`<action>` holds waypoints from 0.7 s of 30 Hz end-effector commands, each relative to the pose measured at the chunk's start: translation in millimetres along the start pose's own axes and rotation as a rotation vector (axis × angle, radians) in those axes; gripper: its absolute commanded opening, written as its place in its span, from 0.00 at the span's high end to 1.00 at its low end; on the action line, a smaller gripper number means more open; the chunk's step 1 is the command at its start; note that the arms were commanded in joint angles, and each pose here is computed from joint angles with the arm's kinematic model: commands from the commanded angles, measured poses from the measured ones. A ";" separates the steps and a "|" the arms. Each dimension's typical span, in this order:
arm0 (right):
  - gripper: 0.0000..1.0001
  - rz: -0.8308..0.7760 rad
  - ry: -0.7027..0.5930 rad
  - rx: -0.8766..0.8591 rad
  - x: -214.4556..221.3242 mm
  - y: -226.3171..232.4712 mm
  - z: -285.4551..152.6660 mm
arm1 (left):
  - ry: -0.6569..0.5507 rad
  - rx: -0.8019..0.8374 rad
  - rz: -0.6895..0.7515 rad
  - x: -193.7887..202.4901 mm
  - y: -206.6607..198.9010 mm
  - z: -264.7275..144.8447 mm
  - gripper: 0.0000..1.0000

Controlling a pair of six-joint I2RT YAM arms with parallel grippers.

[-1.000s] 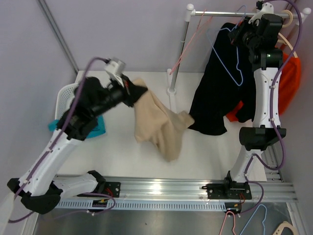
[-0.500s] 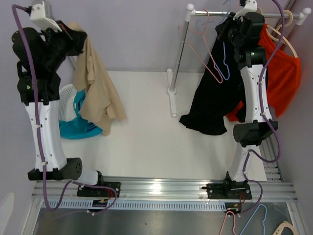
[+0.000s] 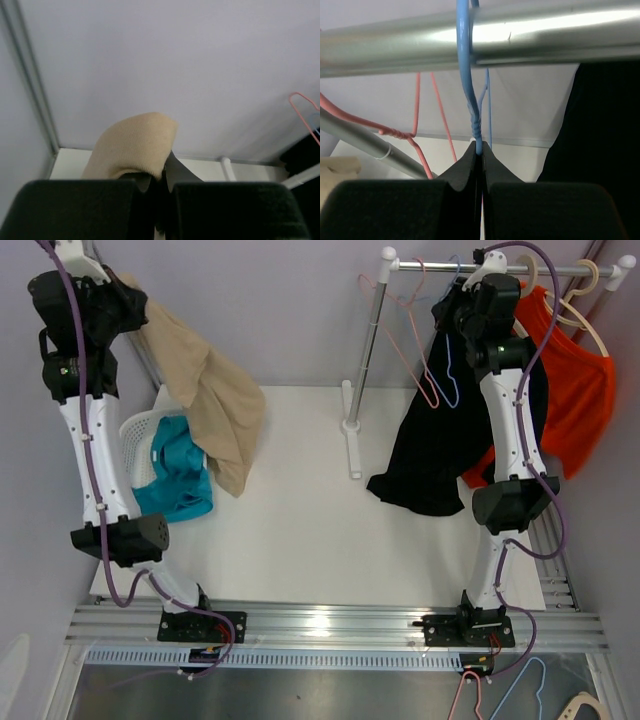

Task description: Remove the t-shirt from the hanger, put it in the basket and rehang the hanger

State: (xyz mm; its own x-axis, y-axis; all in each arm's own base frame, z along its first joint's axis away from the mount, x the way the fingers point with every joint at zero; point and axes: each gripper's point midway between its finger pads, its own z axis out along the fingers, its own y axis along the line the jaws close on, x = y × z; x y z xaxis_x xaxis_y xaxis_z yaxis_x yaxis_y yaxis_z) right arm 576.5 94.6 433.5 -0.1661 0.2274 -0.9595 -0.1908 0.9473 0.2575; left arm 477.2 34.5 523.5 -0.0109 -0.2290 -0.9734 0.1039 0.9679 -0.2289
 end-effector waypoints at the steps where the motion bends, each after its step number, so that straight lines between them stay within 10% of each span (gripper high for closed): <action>1: 1.00 -0.025 -0.059 -0.014 -17.9 6.9 -6.5 | -0.176 -0.159 0.077 -64.0 30.5 -46.6 0.99; 9: 1.00 -0.016 -0.014 -0.024 -0.8 5.6 -1.1 | -0.366 -0.228 0.069 -133.3 48.8 -103.7 0.99; 21: 1.00 -0.013 0.014 -0.019 10.2 3.7 -6.3 | -0.237 -0.376 -0.024 -93.2 109.4 -102.1 0.99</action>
State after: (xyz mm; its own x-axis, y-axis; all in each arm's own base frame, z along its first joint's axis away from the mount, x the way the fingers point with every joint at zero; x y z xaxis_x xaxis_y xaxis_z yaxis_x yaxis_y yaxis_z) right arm 581.4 97.1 424.0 -0.1545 0.2175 -0.9638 -0.2064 0.9468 0.2468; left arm 391.6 170.9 581.5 0.1981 -0.2064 -0.9582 -0.2624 0.9307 -0.2547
